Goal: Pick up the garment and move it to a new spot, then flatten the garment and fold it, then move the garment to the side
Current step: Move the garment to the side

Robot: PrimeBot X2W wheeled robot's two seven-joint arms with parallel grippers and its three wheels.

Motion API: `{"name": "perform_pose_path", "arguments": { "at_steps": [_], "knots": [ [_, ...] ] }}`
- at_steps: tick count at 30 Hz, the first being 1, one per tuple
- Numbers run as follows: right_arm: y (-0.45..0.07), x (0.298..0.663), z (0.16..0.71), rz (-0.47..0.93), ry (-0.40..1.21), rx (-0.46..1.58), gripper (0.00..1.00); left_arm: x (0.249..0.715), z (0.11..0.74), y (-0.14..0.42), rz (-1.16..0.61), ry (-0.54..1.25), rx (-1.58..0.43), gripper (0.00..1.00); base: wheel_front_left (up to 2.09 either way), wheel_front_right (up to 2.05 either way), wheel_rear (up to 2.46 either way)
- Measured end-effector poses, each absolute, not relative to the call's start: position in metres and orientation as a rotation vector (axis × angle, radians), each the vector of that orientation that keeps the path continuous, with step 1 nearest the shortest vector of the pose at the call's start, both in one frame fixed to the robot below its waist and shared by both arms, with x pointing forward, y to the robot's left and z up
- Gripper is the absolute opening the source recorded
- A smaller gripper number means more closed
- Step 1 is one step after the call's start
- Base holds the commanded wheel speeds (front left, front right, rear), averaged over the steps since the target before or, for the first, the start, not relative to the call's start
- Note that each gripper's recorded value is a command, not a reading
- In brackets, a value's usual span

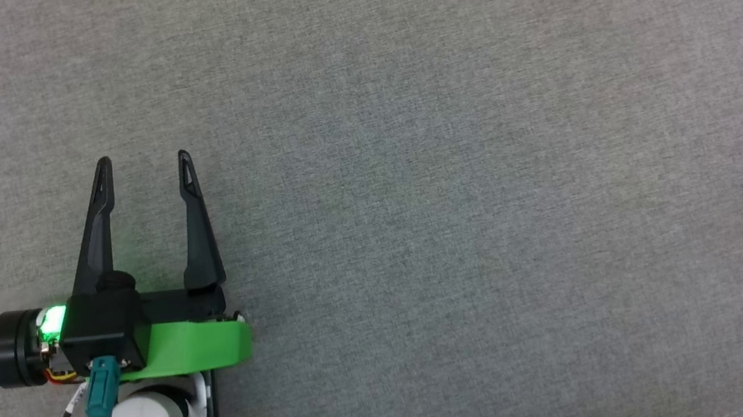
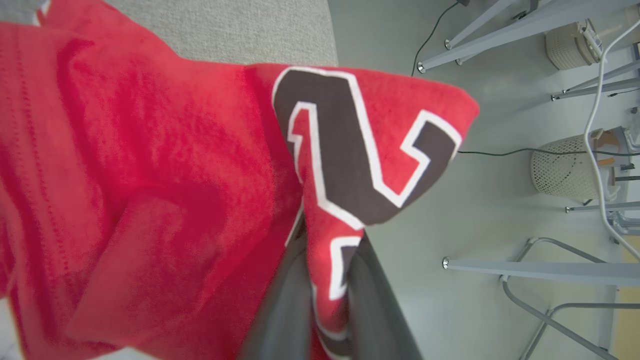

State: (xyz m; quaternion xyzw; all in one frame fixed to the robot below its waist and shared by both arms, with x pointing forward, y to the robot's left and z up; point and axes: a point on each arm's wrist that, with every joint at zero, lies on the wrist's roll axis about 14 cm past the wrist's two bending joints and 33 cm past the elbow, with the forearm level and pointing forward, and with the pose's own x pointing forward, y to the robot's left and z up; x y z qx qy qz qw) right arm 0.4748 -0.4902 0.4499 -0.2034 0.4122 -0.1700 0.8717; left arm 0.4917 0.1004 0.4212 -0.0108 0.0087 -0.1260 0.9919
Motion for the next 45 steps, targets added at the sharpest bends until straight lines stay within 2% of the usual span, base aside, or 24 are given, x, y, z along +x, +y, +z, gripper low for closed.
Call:
{"name": "perform_pose_path", "arguments": {
  "at_steps": [1, 2, 3, 7, 11, 17, 23, 33, 37, 45],
  "knots": [
    [-0.489, 0.478, 0.447, -0.358, 0.851, -0.418, 0.39, 0.491, 0.421, 0.102, -0.248, 0.019, -0.019, 1.00, 0.00, 0.00, 0.00],
    [-0.488, 0.480, 0.445, -0.360, 0.839, -0.412, 0.72, 0.491, 0.420, 0.104, -0.243, 0.021, -0.017, 1.00, 0.00, 0.00, 0.00],
    [-0.487, 0.481, 0.443, -0.364, 0.831, -0.400, 1.00, 0.490, 0.421, 0.105, -0.240, 0.020, -0.015, 1.00, 0.00, 0.00, 0.00],
    [-0.489, 0.481, 0.451, -0.374, 0.786, -0.416, 1.00, 0.489, 0.430, 0.106, -0.231, 0.005, -0.012, 1.00, 0.00, 0.00, 0.00],
    [-0.489, 0.488, 0.479, -0.366, 0.659, -0.449, 1.00, 0.483, 0.441, 0.109, -0.217, -0.009, -0.008, 1.00, 0.00, 0.00, 0.00],
    [-0.454, 0.514, 0.541, -0.280, 0.314, -0.466, 1.00, 0.463, 0.453, 0.114, -0.195, -0.008, -0.007, 1.00, 0.00, 0.00, 0.00],
    [-0.391, 0.526, 0.599, -0.165, -0.041, -0.443, 1.00, 0.440, 0.467, 0.127, -0.154, -0.013, -0.003, 1.00, 0.00, 0.00, 0.00],
    [-0.263, 0.502, 0.650, 0.023, -0.394, -0.281, 1.00, 0.410, 0.498, 0.155, -0.069, -0.070, 0.005, 1.00, 0.00, 0.00, 0.00],
    [-0.224, 0.482, 0.648, 0.081, -0.440, -0.196, 1.00, 0.398, 0.506, 0.166, -0.031, -0.085, 0.003, 1.00, 0.00, 0.00, 0.00],
    [-0.174, 0.446, 0.611, 0.169, -0.365, -0.066, 1.00, 0.370, 0.516, 0.185, 0.034, -0.103, -0.009, 1.00, 0.00, 0.00, 0.00]
  ]
}}
